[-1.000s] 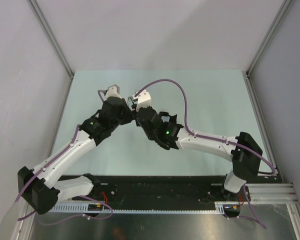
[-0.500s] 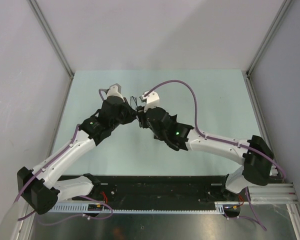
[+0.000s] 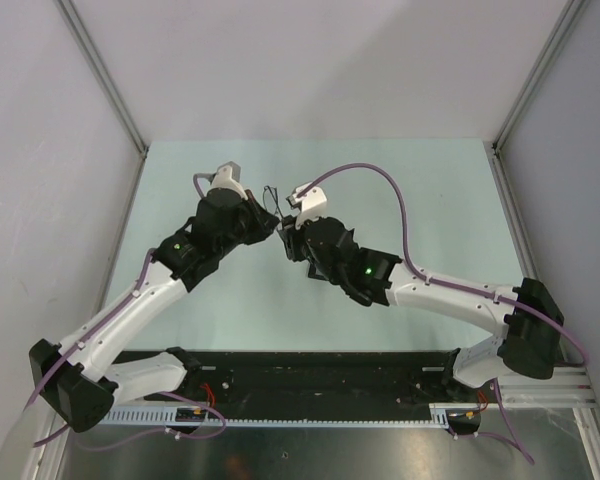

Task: Organize the sunglasses
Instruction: Pass from the left arm to the right

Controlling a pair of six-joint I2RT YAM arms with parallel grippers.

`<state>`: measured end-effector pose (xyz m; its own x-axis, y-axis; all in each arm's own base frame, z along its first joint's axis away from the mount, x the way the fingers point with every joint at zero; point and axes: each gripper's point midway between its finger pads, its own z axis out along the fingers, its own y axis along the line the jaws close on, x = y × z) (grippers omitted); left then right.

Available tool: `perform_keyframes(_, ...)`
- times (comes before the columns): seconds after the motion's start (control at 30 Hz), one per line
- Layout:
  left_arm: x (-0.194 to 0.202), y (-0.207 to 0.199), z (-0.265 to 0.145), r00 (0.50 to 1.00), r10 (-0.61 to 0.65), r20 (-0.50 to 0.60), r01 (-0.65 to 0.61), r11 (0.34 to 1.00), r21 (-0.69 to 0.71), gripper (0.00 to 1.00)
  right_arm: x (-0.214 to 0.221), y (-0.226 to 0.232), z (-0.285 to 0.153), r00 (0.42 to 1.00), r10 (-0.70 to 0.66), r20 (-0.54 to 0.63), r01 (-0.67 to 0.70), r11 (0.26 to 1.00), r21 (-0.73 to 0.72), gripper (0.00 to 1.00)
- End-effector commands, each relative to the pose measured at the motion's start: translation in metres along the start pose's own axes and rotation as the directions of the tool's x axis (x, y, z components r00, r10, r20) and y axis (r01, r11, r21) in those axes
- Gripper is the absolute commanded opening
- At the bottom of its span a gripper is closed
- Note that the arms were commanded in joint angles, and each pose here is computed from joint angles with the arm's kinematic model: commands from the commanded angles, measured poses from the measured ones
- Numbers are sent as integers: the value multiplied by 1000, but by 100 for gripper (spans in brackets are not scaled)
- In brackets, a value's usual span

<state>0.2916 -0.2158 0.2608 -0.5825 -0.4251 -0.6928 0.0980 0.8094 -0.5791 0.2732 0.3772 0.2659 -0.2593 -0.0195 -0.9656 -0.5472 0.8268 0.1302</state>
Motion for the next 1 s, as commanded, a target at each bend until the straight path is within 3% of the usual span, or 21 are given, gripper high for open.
perform_keyframes(0.0,-24,-24,-11,998,-43,55,39,996,77,1,-11,-8,-7,999,28,32,-29,999,25,35)
perform_keyframes(0.6,-18,-24,-4,999,-43,30,41,997,72,0,-16,-14,7,995,-7,103,-4,994,106,26)
perform_keyframes(0.97,-19,-25,-5,998,-44,33,41,996,77,0,-8,-12,11,996,-34,86,24,994,108,43)
